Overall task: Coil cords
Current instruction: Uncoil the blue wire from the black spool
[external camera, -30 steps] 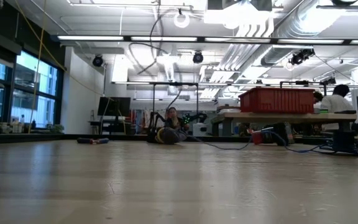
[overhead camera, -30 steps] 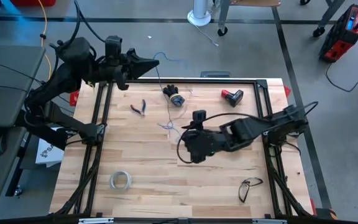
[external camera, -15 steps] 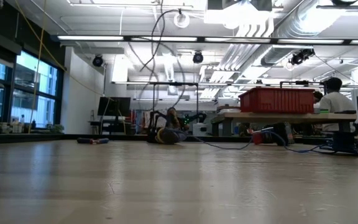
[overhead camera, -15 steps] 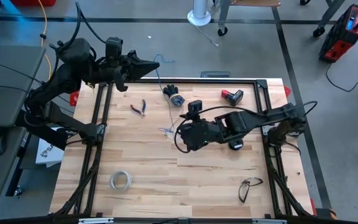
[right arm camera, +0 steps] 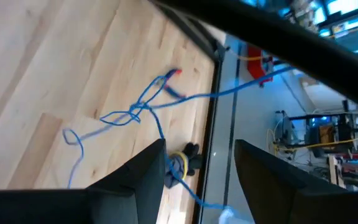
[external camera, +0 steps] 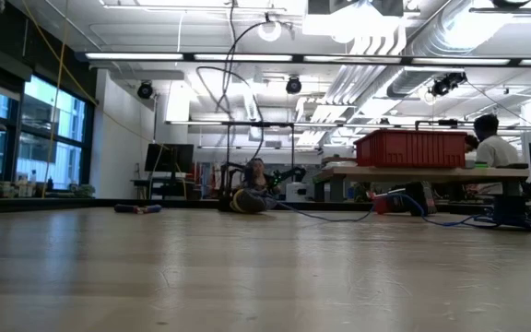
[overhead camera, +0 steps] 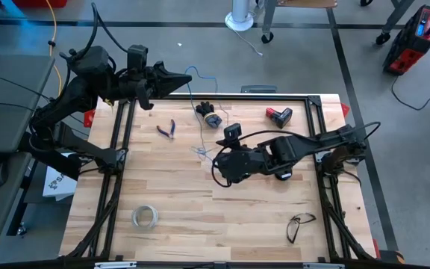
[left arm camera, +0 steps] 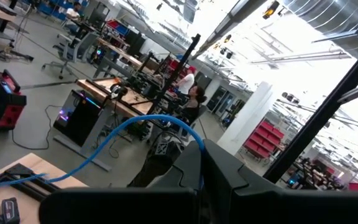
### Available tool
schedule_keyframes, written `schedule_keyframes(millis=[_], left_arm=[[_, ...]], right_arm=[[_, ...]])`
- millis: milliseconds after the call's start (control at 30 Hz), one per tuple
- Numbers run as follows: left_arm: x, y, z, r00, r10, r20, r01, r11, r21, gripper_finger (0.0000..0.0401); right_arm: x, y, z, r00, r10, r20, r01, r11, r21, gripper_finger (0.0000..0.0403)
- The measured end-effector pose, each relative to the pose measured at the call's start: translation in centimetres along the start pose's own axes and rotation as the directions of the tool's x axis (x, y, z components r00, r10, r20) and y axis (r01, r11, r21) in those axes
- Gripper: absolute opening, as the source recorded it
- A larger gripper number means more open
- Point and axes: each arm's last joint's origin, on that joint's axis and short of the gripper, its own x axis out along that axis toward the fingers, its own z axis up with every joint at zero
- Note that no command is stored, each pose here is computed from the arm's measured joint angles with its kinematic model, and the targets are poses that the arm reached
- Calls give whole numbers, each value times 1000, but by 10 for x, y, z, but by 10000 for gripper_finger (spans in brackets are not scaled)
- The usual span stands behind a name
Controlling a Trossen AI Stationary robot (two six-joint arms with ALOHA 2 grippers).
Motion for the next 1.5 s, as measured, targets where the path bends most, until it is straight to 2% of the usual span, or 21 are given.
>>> schedule_keyframes(millis=[100, 167, 200, 233, 300, 367, 400, 500, 567, 767, 933, 967, 1033, 1100, 1167, 1233, 1300, 1333, 1400, 1467, 1500], left_arm=[[0, 0, 0, 1000, 1, -1, -1, 1000, 1, 0], [0, 0, 0, 1000, 4, 2, -4, 1000, 1, 0], [0, 0, 0, 1000, 4, 5, -4, 1000, 2, 0], [0, 0, 0, 1000, 5, 8, -5, 1000, 7, 0], [0, 0, 0, 1000, 5, 9, -6, 1000, 11, 0], [0, 0, 0, 1000, 5, 8, -5, 1000, 12, 0], [0, 0, 0, 1000, 5, 8, -5, 1000, 12, 0], [0, 0, 0, 1000, 6, 8, -6, 1000, 18, 0], [-1, 0, 1, 1000, 2, 6, -2, 1000, 23, 0], [-5, -1, 1, 1000, 8, -6, -8, 999, 52, 0], [-7, -1, 1, 1000, 3, -9, -3, 997, 72, 0], [-7, -1, 1, 1000, 1, -9, -1, 997, 75, 0], [-7, -2, 2, 1000, -6, -10, 7, 997, 83, 0], [-7, -2, 1, 1000, -17, -17, 18, 996, 83, 0], [-7, -2, 1, 999, -26, -24, 28, 996, 88, 0], [-7, -2, 1, 999, -35, -30, 37, 996, 87, 0], [-7, -3, 1, 999, -38, -30, 40, 995, 88, 0], [-7, -3, 1, 999, -38, -31, 41, 995, 87, 0], [-7, -3, 1, 999, -38, -31, 40, 995, 88, 0], [-7, -3, 1, 999, -37, -32, 40, 995, 87, 0], [-6, -3, 1, 999, -38, -32, 41, 995, 87, 0]], right_arm=[[-8, -2, 1, 999, 25, 45, -27, 998, 51, 183], [-8, -2, 1, 992, 99, 79, -112, 977, 183, 180], [-6, -3, 0, 986, 135, 96, -158, 942, 297, 178], [-3, -5, -1, 981, 161, 110, -193, 888, 418, 176], [3, -12, -4, 973, 190, 128, -226, 715, 661, 171], [9, -19, -7, 973, 186, 137, -219, 559, 800, 169], [12, -23, -8, 977, 169, 133, -202, 502, 841, 168], [16, -29, -13, 983, 149, 105, -155, 379, 912, 167], [13, -31, -19, 983, 164, 77, -128, 327, 936, 167], [-13, -25, -32, 989, 132, -63, 21, 297, 955, 167], [-24, -18, -43, 977, 116, -180, 158, 175, 972, 167], [-22, -16, -44, 976, 115, -185, 169, 139, 976, 167], [-13, -11, -45, 979, 107, -176, 173, 40, 984, 167], [-1, 2, -50, 978, 115, -175, 180, -40, 983, 167], [10, 18, -60, 978, 126, -164, 182, -143, 973, 167], [18, 32, -70, 990, 106, -95, 120, -269, 956, 167], [24, 37, -74, 998, 24, 51, -37, -403, 914, 167], [26, 37, -75, 991, -19, 130, -125, -438, 890, 167], [31, 34, -79, 965, -102, 242, -261, -477, 839, 167], [40, 34, -86, 952, -163, 259, -306, -530, 791, 167], [44, 35, -89, 952, -172, 252, -305, -540, 784, 167]])
